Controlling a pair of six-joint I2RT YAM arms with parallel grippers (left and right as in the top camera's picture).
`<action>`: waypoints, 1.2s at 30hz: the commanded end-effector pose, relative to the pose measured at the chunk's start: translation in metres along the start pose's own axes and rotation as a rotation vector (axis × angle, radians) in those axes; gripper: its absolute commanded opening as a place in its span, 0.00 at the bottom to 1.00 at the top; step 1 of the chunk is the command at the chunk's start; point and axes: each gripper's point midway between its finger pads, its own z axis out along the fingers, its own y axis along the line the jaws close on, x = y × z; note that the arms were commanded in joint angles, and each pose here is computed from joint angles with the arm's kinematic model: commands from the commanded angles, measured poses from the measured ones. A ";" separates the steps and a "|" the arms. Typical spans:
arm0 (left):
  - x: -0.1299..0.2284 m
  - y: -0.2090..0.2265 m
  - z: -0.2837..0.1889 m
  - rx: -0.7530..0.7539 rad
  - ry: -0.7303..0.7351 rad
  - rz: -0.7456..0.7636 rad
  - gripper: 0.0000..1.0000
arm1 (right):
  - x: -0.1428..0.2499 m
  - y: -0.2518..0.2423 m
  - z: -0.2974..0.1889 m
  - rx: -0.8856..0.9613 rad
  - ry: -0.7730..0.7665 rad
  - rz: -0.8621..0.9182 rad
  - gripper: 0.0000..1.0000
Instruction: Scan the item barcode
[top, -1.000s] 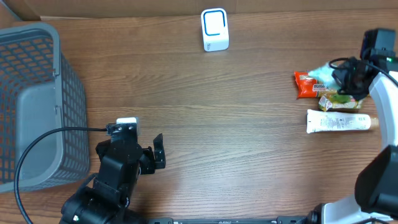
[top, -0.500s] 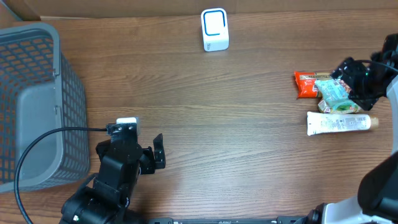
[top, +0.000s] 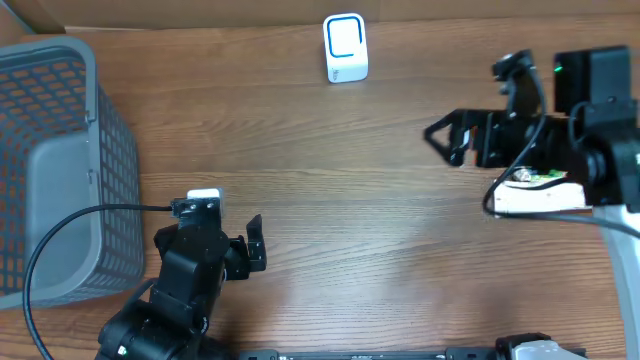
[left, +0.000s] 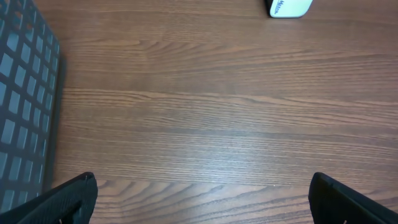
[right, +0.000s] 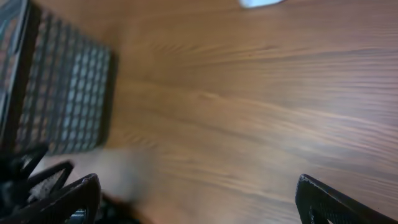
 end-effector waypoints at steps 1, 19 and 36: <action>-0.001 0.001 0.000 -0.006 -0.007 -0.011 1.00 | 0.003 0.012 0.003 -0.024 0.022 -0.013 1.00; -0.001 0.001 0.000 -0.006 -0.007 -0.011 1.00 | -0.009 -0.055 0.039 0.230 -0.092 -0.051 1.00; -0.001 0.001 0.000 -0.006 -0.007 -0.011 1.00 | 0.053 -0.082 0.023 0.229 -0.776 -0.513 1.00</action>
